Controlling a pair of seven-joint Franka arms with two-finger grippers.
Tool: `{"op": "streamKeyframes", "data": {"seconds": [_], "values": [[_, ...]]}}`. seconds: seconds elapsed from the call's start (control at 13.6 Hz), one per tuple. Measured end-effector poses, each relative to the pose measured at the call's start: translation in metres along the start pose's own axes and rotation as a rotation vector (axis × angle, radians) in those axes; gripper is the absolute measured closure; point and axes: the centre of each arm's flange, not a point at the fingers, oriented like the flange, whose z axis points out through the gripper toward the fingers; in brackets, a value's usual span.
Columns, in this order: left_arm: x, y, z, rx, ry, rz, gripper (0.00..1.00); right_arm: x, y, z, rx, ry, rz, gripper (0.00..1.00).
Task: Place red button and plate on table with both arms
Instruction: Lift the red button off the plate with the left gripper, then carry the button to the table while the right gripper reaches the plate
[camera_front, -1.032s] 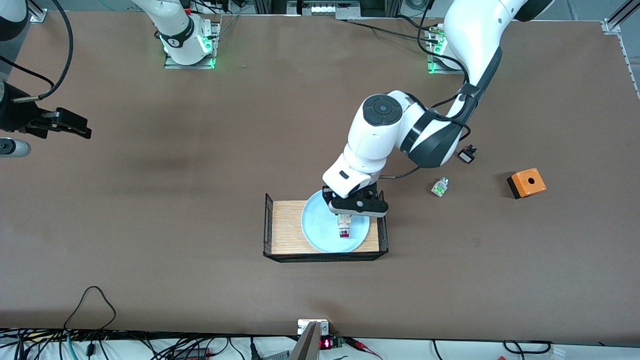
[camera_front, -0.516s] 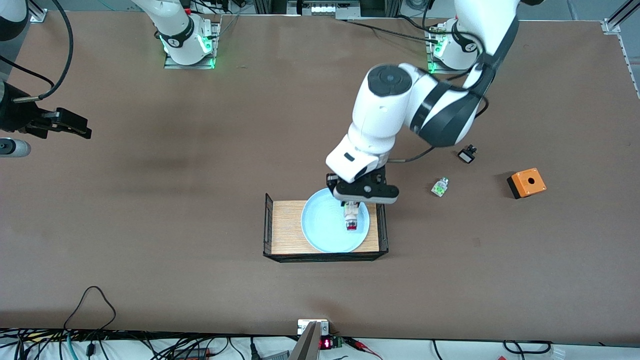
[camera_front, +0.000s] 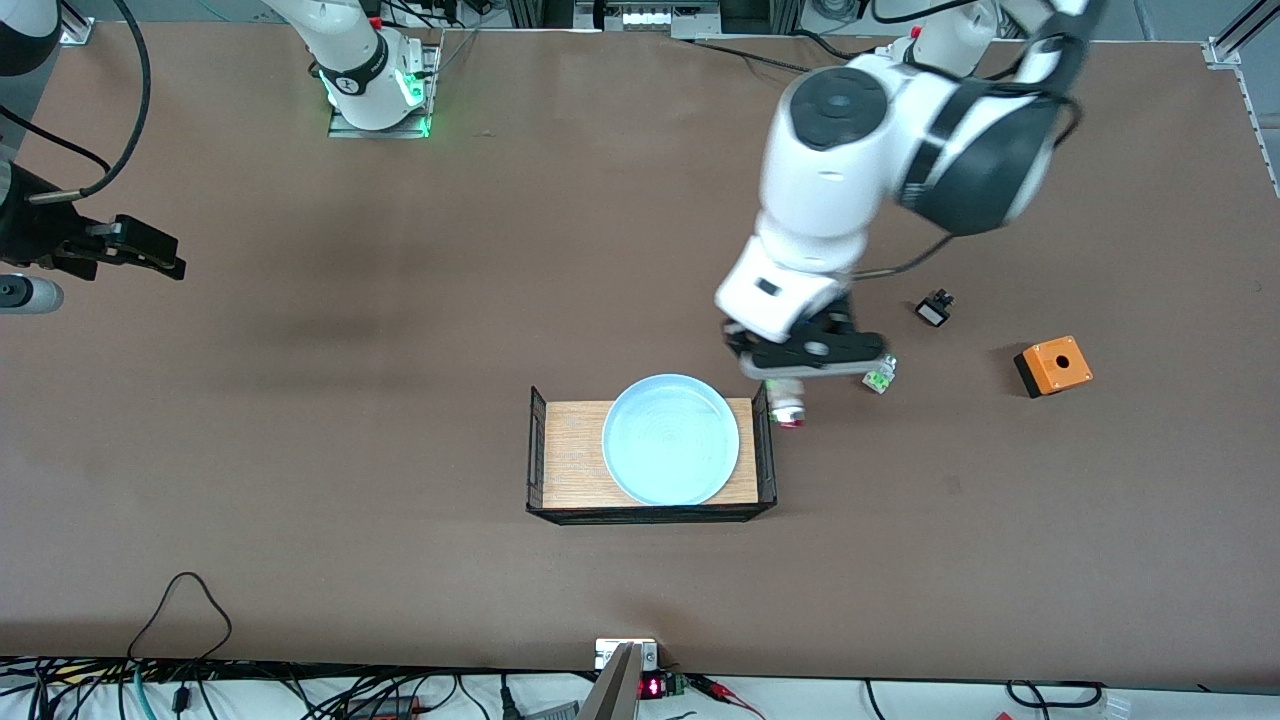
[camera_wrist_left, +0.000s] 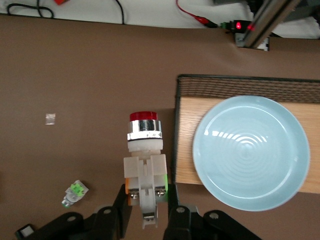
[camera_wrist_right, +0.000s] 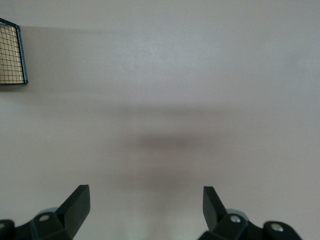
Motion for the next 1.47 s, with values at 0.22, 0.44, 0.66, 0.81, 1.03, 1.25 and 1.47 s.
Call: {"op": "streamKeyframes", "data": {"seconds": [0.22,0.44,0.66,0.81,1.03,1.25,1.47], "values": [[0.037,-0.063,0.011,0.029,-0.012,-0.050,0.67,0.000,-0.004,0.000,0.036,0.003,0.000,0.00],[0.062,-0.115,0.019,0.047,-0.020,-0.090,0.67,0.002,-0.022,-0.003,0.082,0.017,0.070,0.00],[0.082,-0.166,0.029,0.067,-0.032,-0.137,0.67,0.002,-0.089,-0.001,0.083,0.038,0.137,0.00],[0.092,-0.202,0.036,0.080,-0.043,-0.166,0.67,0.006,-0.121,0.010,0.079,0.035,0.149,0.00],[0.102,-0.245,0.046,0.096,-0.064,-0.200,0.67,0.018,-0.151,0.035,0.068,0.028,0.275,0.00],[0.100,-0.275,0.066,0.075,-0.131,-0.178,0.67,0.023,-0.200,0.067,-0.030,0.054,0.336,0.00],[0.086,-0.308,0.106,0.027,-0.238,-0.027,0.67,0.011,-0.259,0.075,-0.038,0.104,0.396,0.00]]}}
